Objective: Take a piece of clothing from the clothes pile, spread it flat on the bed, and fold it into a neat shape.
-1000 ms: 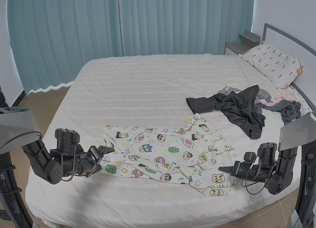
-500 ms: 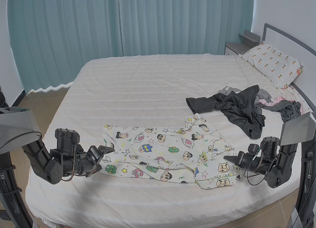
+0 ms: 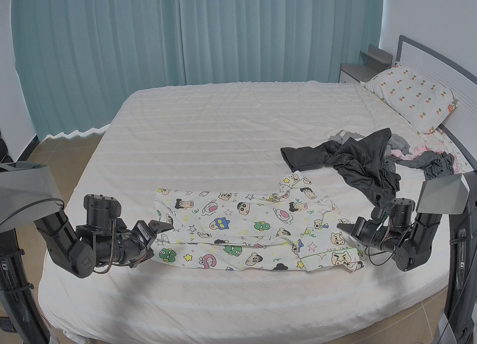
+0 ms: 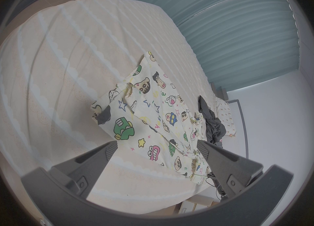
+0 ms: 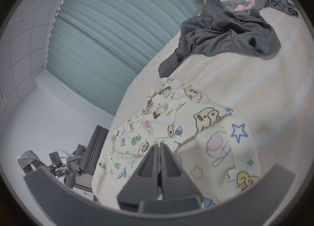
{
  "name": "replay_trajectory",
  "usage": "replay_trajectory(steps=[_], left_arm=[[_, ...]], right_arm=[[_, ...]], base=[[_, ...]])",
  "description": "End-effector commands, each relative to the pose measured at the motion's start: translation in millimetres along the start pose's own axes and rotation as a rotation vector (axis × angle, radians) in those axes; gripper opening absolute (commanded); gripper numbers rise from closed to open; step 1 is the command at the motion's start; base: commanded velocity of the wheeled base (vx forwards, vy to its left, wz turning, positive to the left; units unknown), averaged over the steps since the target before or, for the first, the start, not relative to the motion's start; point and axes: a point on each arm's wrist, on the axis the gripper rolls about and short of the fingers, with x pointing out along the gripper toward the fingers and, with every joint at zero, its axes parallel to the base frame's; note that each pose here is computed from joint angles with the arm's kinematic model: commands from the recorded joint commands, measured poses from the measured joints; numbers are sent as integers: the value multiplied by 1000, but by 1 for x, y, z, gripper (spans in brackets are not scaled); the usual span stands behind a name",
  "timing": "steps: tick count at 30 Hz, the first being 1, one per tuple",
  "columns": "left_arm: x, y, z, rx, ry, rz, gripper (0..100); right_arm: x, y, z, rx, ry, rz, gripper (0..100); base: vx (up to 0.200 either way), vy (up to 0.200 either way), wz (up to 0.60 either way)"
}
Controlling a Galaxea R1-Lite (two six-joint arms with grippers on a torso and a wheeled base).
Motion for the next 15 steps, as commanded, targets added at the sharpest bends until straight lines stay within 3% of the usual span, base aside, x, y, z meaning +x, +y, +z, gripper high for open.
replay_trajectory(steps=[1, 6, 7, 15], left_arm=[[3, 1, 1, -2, -12, 12, 100], [4, 2, 1, -2, -23, 13, 100], [5, 1, 1, -1, -25, 9, 100], [7, -3, 5, 19, -47, -17, 100]], right_arm=[[6, -3, 10, -5, -22, 2, 0], [13, -6, 19, 5, -13, -15, 0], [14, -8, 20, 10, -11, -20, 100], [6, -16, 31, 30, -72, -109, 100]], base=[[0, 0, 0], [0, 0, 0], [0, 0, 0], [0, 0, 0]])
